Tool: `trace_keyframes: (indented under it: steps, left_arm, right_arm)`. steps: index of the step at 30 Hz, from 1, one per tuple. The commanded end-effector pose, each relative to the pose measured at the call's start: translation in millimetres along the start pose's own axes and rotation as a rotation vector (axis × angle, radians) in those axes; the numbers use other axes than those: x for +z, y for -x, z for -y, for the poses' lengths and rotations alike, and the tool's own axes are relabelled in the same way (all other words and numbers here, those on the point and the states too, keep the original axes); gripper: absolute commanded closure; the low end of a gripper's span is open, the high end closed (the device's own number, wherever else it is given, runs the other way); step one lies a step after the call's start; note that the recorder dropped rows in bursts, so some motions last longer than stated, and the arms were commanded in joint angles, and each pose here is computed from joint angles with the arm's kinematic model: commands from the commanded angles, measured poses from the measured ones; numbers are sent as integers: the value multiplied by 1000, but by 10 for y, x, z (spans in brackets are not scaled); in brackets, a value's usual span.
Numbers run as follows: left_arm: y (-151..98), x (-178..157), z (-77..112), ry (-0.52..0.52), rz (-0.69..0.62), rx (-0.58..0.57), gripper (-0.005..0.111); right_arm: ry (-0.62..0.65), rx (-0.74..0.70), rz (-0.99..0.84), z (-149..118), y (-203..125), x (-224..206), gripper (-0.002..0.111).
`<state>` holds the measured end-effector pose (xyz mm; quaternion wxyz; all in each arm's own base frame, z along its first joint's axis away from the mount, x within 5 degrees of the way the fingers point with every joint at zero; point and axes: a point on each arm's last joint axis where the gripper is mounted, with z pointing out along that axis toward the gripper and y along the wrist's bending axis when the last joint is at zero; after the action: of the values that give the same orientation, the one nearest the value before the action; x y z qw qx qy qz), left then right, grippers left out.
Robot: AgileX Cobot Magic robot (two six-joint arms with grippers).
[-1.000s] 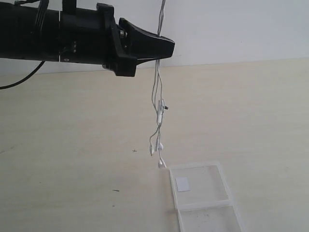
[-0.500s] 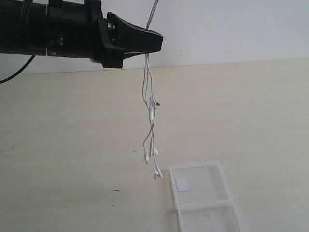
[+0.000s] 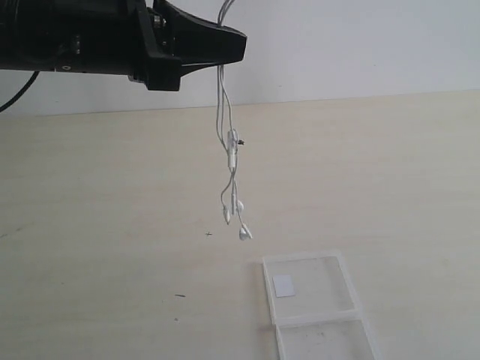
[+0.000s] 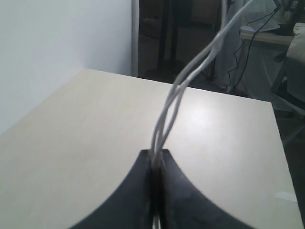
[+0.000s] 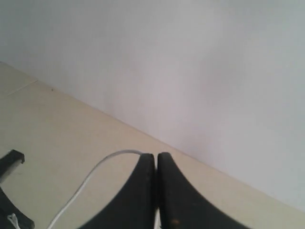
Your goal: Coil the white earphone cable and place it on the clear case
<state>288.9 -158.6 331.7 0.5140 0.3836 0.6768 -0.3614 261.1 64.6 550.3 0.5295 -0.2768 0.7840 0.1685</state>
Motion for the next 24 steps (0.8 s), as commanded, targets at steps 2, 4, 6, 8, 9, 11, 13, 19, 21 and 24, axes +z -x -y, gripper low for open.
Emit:
trace_keyframes:
  steps: [2, 4, 6, 8, 9, 11, 13, 19, 21, 24]
  left_arm:
    - [42, -28, 2, 9, 10, 0, 107]
    - [41, -28, -5, 17, 9, 0, 107]
    - [42, -28, -5, 17, 11, -2, 107]
    - [41, -28, -10, 22, 10, -2, 107]
    - [41, -28, -14, 26, 9, -2, 107]
    - [38, -28, -15, 28, 6, 1, 107]
    - [37, -28, -15, 28, 5, 3, 107]
    - [39, -28, -15, 28, 7, 1, 107]
    - [40, -28, -15, 28, 8, 0, 107]
    - [41, -28, -16, 28, 9, -2, 107]
  right_arm:
    - [-5, 60, -102, 124, -262, 195, 108]
    - [7, 76, -141, 131, -368, 254, 108]
    - [10, 84, -163, 135, -464, 301, 108]
    - [14, 87, -184, 129, -557, 330, 108]
    - [18, 89, -197, 122, -611, 343, 108]
    - [22, 92, -220, 118, -725, 381, 108]
    - [20, 110, -216, 107, -866, 432, 108]
    - [159, 157, -259, 32, -1259, 672, 108]
    - [200, 159, -251, 4, -1328, 717, 102]
    - [209, 156, -250, -2, -1350, 729, 73]
